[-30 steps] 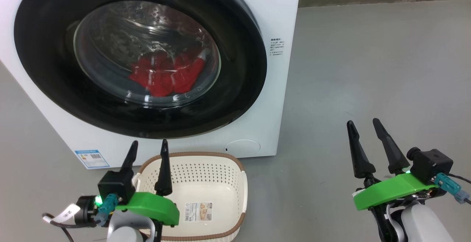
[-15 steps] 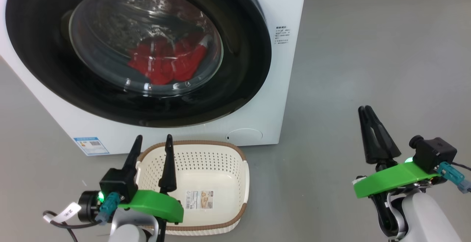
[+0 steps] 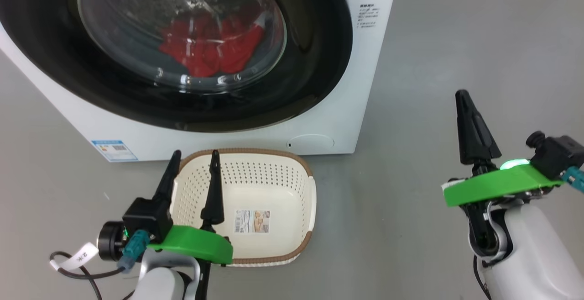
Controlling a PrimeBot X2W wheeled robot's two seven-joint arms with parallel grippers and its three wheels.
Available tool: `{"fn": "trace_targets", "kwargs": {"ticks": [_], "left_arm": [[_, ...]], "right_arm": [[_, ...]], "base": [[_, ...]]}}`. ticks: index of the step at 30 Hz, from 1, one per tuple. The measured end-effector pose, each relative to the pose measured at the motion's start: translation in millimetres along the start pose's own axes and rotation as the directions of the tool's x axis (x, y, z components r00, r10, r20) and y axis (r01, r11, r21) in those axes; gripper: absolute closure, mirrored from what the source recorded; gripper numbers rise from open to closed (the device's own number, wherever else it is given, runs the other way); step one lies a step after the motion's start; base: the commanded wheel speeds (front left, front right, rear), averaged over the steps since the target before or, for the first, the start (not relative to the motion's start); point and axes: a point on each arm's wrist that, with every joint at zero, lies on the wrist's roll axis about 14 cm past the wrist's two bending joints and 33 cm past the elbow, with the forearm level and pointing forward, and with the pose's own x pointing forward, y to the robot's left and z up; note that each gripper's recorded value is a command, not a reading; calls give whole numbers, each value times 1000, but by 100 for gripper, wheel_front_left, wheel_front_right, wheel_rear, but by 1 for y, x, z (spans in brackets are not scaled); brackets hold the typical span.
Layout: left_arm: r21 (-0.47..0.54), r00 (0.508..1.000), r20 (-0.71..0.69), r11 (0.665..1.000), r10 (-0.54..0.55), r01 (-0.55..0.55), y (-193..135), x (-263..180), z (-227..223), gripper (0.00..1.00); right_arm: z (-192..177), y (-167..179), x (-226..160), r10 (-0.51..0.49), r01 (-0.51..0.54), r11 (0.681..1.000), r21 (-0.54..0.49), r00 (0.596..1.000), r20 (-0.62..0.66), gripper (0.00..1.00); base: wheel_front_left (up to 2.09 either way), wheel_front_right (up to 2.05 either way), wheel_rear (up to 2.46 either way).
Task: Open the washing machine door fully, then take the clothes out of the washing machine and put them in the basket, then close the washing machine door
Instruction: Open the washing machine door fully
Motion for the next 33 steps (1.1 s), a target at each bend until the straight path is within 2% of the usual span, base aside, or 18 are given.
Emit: {"fn": "trace_targets", "kwargs": {"ticks": [10,18,24,30,31,33], "left_arm": [[-7,1000,-1,1000,-6,6,0,11,-7,0],[-11,1000,-13,1000,-8,8,0,17,-18,0],[-12,1000,-3,1000,-2,2,3,24,-18,0],[1,999,-25,1000,22,-22,14,24,-28,0],[1,999,-25,1000,22,-22,14,24,-28,0],[2,999,-30,1000,26,-26,16,25,-30,0]], "right_arm": [[-16,3,39,-8,9,979,206,1000,-5,100],[-36,8,74,-3,14,936,352,999,-32,100],[-46,14,97,12,18,877,480,998,-59,100],[-58,19,113,31,41,778,626,994,-104,100],[-58,19,113,31,41,778,626,994,-104,100],[-62,21,117,43,49,745,666,992,-121,100]], "base": [[0,0,0],[0,0,0],[0,0,0],[0,0,0],[0,0,0],[0,0,0]]}}
